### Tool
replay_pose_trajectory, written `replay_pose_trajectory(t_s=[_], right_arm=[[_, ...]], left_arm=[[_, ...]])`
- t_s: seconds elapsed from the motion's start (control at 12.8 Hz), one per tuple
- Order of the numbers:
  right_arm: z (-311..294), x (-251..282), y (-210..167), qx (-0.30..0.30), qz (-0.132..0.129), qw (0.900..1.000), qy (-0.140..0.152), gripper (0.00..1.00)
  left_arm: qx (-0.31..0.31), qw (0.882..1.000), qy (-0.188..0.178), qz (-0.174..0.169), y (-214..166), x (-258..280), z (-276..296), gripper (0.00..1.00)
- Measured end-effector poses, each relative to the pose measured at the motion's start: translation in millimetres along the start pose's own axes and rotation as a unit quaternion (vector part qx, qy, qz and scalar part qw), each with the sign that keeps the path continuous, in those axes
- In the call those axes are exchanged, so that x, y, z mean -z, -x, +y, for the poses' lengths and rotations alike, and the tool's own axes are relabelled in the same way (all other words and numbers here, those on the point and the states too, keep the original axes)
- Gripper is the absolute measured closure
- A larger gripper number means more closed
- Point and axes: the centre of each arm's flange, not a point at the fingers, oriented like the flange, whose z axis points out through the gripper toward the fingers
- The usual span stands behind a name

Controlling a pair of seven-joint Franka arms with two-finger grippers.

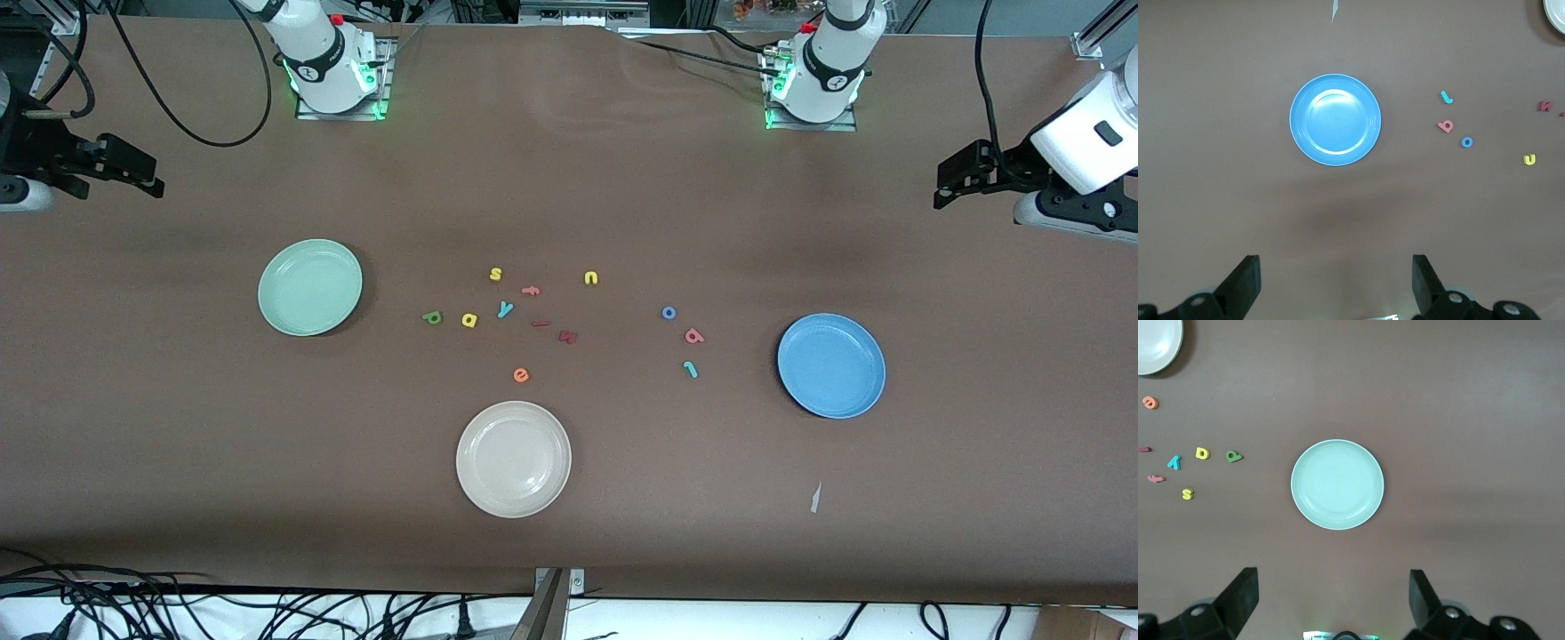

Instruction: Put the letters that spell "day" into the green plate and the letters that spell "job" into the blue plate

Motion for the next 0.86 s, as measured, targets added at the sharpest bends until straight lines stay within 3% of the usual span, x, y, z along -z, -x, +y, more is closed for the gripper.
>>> replay_pose_trajectory(t_s=[0.39, 0.86], right_arm=[[-11, -9, -5, -0.010, -0.009, 1.000, 0.001, 0.00], [-101, -53, -31, -0.084, -0.017, 0.996, 0.012, 0.00]], left_arm=[[0.000, 1.000, 0.000, 0.000, 0, 0, 0, 0.00], [-0.002, 1.000, 0.000, 0.000, 0, 0, 2, 0.00]])
